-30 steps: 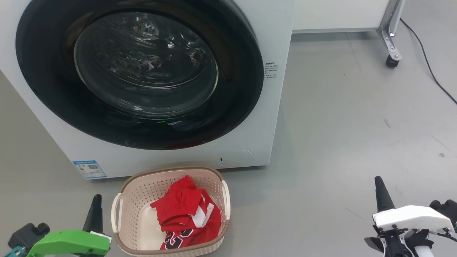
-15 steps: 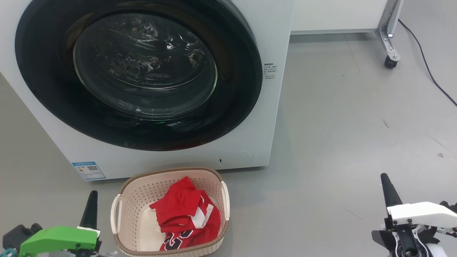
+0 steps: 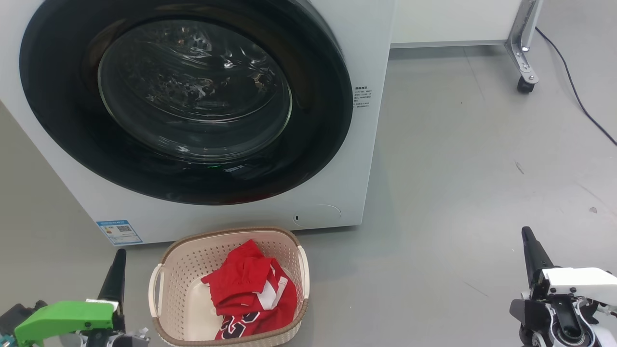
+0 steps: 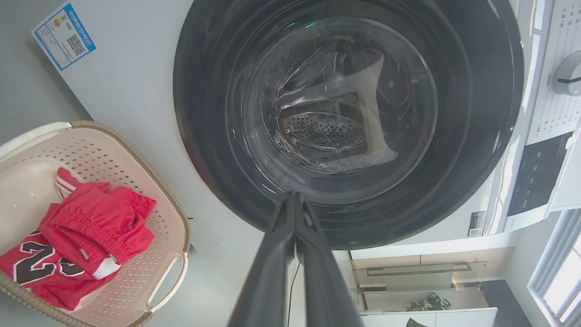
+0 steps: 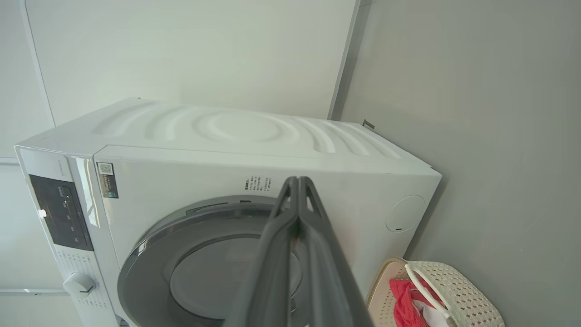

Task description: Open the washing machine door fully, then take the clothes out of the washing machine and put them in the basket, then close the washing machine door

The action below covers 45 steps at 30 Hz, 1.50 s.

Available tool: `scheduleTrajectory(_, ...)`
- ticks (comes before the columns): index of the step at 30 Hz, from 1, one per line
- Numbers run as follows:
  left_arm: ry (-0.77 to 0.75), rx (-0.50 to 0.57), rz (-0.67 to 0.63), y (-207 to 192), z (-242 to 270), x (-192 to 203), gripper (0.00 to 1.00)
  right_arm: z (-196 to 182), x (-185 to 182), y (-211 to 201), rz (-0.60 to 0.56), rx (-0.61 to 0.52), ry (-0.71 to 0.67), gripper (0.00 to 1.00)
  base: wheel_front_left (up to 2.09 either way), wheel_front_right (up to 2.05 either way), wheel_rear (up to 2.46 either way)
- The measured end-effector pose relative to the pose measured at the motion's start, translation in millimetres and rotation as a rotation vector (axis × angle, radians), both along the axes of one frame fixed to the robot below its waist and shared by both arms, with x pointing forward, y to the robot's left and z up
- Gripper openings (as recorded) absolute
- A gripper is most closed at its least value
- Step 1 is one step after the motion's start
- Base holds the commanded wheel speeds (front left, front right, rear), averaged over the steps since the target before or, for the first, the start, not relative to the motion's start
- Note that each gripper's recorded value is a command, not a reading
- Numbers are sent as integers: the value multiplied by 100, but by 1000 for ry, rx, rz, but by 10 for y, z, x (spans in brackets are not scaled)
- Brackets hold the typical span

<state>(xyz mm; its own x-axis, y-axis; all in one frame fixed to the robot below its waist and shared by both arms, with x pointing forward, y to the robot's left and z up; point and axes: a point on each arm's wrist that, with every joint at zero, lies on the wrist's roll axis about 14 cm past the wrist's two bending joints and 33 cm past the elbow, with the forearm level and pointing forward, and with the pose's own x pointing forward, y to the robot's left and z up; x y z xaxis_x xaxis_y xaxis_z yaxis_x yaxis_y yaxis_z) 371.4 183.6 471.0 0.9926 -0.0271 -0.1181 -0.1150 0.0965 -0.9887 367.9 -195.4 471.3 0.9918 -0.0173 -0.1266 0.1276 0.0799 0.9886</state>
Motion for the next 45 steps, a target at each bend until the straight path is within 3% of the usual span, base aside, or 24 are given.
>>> scheduleTrajectory(8,-18,-102,8,19,53,28,0,72,40,-72,-22,91,-32,0,0,0,0)
scheduleTrajectory(45,-19,-104,11,29,56,29,0,68,63,-81,-20,92,-30,0,0,0,0)
